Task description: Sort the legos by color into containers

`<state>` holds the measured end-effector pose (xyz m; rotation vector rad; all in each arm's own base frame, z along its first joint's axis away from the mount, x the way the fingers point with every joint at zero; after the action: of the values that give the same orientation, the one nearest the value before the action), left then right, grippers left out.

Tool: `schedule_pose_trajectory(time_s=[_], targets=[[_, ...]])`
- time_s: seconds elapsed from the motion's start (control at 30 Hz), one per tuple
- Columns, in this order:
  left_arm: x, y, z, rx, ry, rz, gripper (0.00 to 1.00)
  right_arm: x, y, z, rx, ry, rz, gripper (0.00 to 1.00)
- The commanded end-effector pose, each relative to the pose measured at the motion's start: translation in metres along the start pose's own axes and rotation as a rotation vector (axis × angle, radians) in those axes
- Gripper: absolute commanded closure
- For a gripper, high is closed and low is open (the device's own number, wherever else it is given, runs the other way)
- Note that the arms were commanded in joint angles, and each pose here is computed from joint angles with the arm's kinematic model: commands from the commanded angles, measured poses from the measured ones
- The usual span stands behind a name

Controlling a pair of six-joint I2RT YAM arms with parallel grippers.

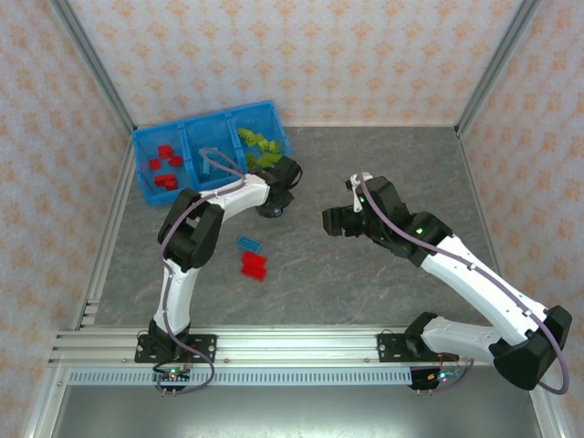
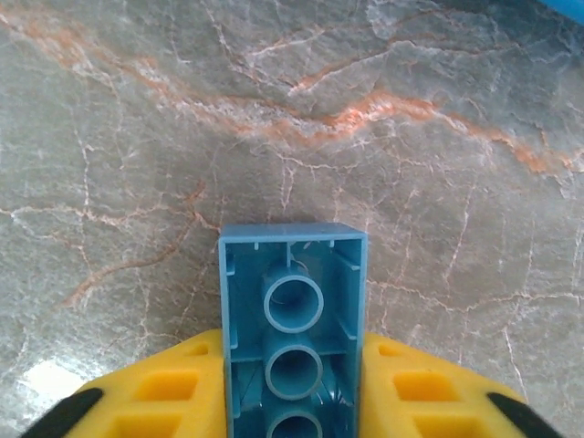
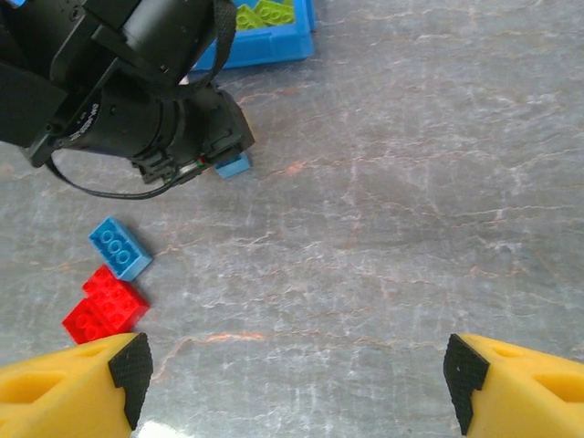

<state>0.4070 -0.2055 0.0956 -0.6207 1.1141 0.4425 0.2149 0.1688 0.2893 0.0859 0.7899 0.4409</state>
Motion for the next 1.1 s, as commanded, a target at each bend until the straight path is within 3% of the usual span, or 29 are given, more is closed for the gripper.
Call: schedule_pose_trajectory(time_s=[0.0, 0.1, 0.27, 0.5, 0.73, 0.93, 1.07], targets=[[-0.022, 0.005, -0.007, 0.036, 0.092, -0.058, 0.76, 0.003, 0.020, 0.001, 0.002, 0.019, 0.174, 0.14], [-0.057, 0.009, 0.000, 0.066, 0.049, -0.115, 0.77, 0.012, 0.025, -0.002, 0.029, 0.029, 0.223, 0.14], [-0.127, 0.027, 0.041, 0.125, -0.183, -0.096, 0.77, 0.019, 0.027, -0.002, 0.082, 0.009, 0.248, 0.14], [-0.145, 0.046, 0.132, 0.096, -0.409, 0.035, 0.77, 0.023, 0.025, 0.001, 0.103, 0.007, 0.205, 0.14], [-0.105, 0.033, 0.202, 0.072, -0.378, 0.097, 0.72, 0.020, 0.020, -0.001, 0.109, 0.019, 0.165, 0.14], [-0.097, 0.034, 0.230, 0.009, -0.332, 0.098, 0.40, 0.017, 0.020, 0.001, 0.117, 0.019, 0.159, 0.14], [-0.123, 0.041, 0.227, -0.007, -0.337, 0.063, 0.38, 0.018, 0.020, 0.001, 0.122, 0.018, 0.152, 0.14]])
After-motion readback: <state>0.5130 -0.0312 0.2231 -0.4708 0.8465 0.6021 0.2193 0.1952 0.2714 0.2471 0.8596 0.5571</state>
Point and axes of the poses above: each hand's point on the last joint's axis, 136 mm out from that joint toward the fingers, its own x axis out along the fingers, its own y axis along the line the jaws close on, z = x × y, the point moved 7 cm from there along -x, back along the fingers, and after that the axes turned 1 degree about x, right-handed, at the moved point
